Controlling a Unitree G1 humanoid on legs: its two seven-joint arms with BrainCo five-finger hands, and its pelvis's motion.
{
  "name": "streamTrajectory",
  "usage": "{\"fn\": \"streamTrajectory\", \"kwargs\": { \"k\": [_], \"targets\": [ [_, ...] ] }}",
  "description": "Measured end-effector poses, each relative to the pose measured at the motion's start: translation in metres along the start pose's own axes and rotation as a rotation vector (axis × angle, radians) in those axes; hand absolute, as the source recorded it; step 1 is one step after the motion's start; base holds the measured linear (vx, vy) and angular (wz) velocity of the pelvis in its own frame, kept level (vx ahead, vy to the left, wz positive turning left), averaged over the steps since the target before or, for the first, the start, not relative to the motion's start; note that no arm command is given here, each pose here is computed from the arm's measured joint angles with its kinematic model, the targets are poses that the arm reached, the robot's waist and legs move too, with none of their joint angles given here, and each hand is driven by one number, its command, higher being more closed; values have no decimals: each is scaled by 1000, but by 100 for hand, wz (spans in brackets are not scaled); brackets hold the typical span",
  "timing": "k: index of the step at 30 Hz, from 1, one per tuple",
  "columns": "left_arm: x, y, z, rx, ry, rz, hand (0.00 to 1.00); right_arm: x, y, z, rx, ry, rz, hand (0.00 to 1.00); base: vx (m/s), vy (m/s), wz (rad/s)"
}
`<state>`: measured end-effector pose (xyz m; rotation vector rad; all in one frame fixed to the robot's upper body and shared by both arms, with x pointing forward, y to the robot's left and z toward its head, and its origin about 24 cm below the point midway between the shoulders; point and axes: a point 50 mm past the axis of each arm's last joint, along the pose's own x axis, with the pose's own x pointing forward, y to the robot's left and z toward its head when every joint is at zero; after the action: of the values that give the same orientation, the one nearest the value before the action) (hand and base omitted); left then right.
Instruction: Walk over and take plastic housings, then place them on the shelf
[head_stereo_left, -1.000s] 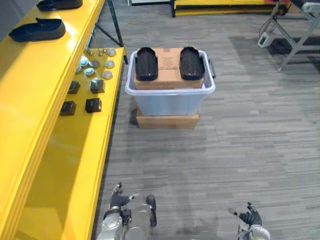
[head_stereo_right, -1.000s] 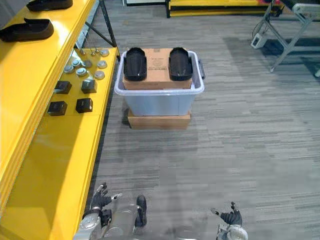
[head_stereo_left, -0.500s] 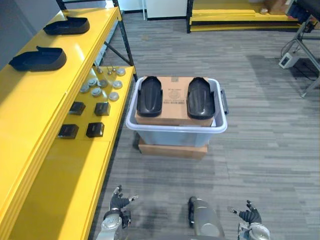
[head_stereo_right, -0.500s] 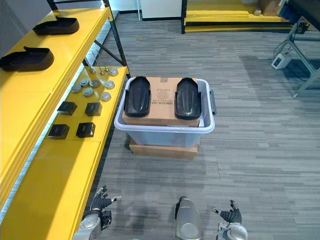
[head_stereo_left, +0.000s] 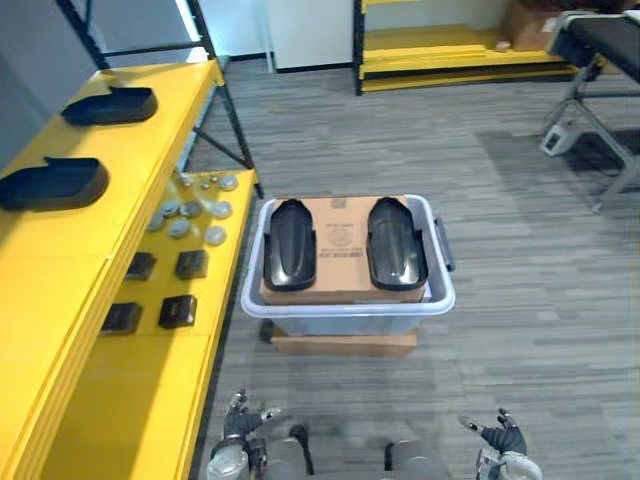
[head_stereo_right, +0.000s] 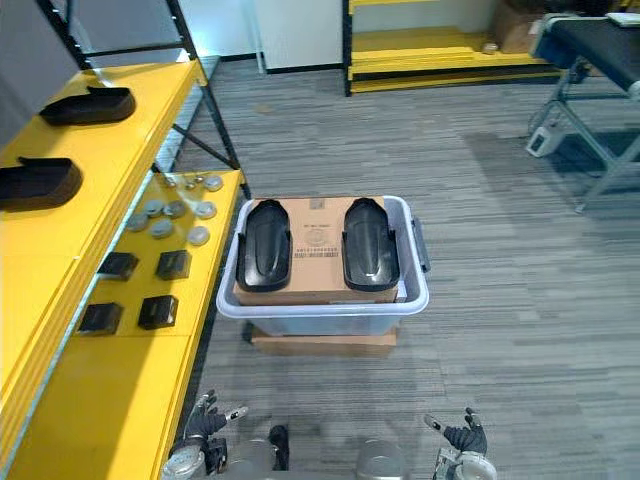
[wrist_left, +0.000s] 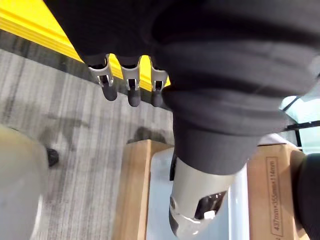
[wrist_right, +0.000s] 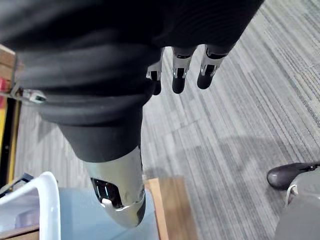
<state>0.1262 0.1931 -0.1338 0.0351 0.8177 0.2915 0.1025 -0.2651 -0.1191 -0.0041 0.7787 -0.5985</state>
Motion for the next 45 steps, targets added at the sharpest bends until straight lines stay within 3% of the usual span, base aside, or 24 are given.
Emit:
{"fn": "streamTrajectory", "kwargs": {
  "k": [11,15,19,32,44,45],
  "targets": [
    [-12,8,-22,54,53,-11,0,-31,-42,125,17,-587,-173,0,26,-14,0],
    [-14,9,-26,68,57,-19,0,-38,-38,165,-16,-760,-182,0,66,4,1],
    [-13,8,-22,94,37,-49,0,-33,-13,218,-49,-912,-140,0,24,11,13],
    [-8,-23,9,64,-89,-122,0,4,48,326,-68,-838,-160,0,-87,-1,28],
    [-2,-50,46,58,-219,-169,0,10,27,369,8,-679,-245,0,-29,8,9],
    [-3,-52,50,49,-231,-174,0,10,26,371,14,-668,-248,100,18,-7,13]
  ]
}}
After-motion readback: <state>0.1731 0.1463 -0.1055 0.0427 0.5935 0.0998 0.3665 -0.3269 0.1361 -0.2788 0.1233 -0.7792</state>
